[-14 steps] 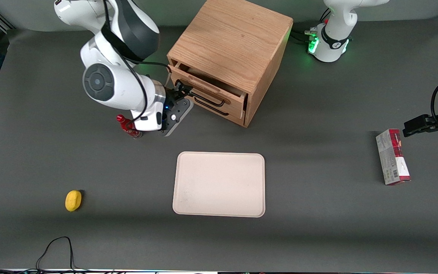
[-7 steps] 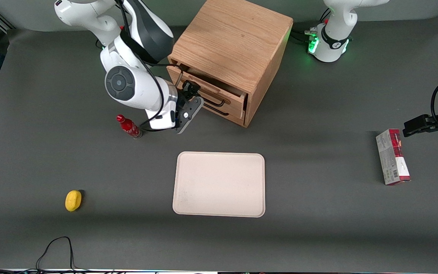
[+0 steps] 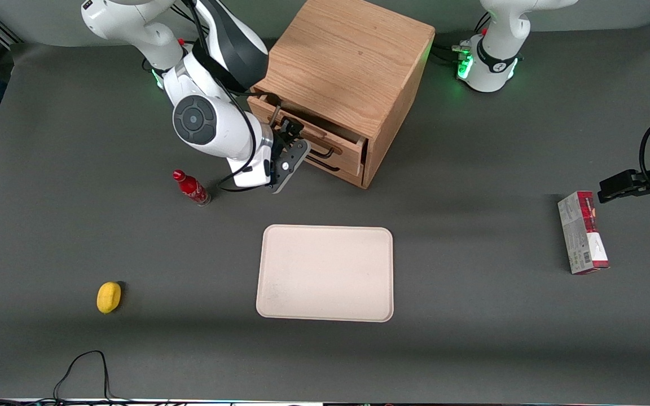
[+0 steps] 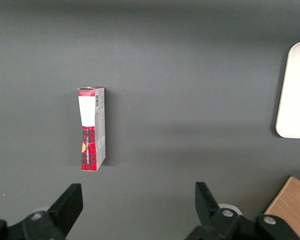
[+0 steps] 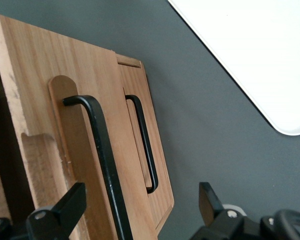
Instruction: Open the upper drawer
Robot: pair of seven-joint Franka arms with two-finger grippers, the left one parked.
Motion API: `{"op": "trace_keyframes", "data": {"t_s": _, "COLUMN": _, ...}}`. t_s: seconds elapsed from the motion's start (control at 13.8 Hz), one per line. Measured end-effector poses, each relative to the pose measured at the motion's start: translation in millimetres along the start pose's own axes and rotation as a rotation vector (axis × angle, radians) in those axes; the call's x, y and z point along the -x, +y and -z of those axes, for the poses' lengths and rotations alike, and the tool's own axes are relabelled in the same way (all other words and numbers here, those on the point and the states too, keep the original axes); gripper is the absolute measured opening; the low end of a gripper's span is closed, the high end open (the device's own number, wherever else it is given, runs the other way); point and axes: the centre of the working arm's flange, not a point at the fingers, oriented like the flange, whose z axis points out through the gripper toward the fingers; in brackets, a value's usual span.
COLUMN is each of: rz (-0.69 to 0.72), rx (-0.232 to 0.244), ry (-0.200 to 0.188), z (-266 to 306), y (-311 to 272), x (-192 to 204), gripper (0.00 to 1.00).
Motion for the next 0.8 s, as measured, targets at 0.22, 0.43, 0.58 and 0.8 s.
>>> {"op": "trace_keyframes", "data": {"t_s": 0.22, "rz": 0.012, "rx": 0.003, "ry": -0.002, "z": -8, "y": -7, "x": 2, "gripper": 1.00}}
{"op": "trace_keyframes", "data": {"t_s": 0.43, "rz": 0.025, "rx": 0.008, "ry": 0.001, "z": -15, "y": -11, "x": 5, "gripper": 1.00}}
{"op": "trace_keyframes", "data": {"t_s": 0.58, "rz": 0.050, "rx": 0.012, "ry": 0.008, "z": -16, "y": -11, "x": 5, "gripper": 1.00}}
{"op": "trace_keyframes", "data": {"t_s": 0.8, "rz": 0.069, "rx": 0.018, "ry": 0.008, "z": -19, "y": -5, "x": 7, "gripper": 1.00}}
